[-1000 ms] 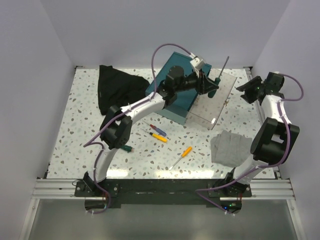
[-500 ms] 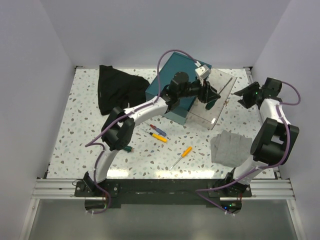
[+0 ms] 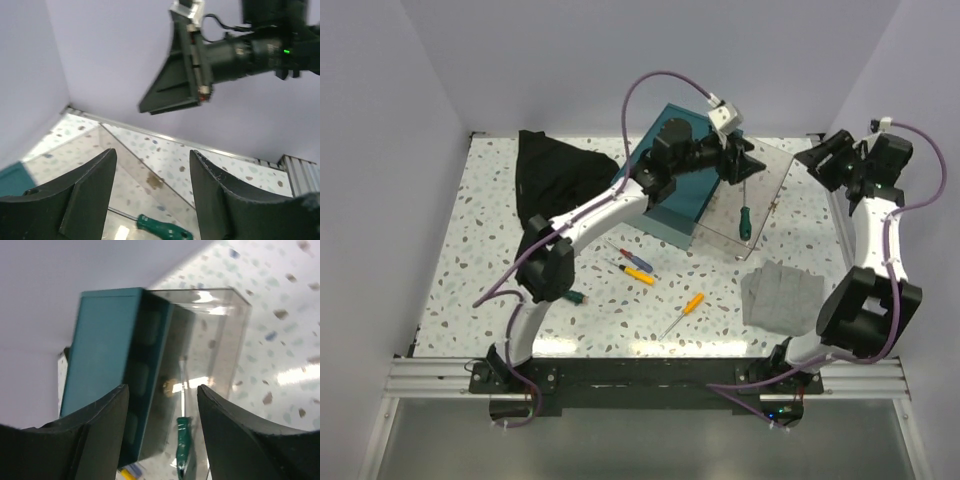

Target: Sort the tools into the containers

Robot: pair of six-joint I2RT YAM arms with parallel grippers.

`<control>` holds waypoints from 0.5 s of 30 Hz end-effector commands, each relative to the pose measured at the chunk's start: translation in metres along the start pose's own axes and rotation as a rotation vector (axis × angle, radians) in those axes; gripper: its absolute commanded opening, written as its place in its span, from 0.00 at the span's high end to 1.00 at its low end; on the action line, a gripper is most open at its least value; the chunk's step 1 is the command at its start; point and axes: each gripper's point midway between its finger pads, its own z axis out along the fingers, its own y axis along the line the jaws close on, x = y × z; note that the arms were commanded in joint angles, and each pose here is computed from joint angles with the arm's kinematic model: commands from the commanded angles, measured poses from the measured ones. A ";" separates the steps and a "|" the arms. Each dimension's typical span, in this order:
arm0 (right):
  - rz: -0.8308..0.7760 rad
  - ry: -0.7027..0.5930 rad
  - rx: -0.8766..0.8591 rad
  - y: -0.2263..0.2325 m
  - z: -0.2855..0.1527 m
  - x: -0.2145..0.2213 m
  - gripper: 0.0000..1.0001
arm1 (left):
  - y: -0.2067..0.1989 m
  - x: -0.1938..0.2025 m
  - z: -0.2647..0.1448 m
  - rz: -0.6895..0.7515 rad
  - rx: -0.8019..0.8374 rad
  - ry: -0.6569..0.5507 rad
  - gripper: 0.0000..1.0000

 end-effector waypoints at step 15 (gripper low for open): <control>-2.009 0.829 -0.942 0.085 -0.127 0.356 0.36 | 0.047 -0.117 -0.371 0.272 -0.676 0.138 0.20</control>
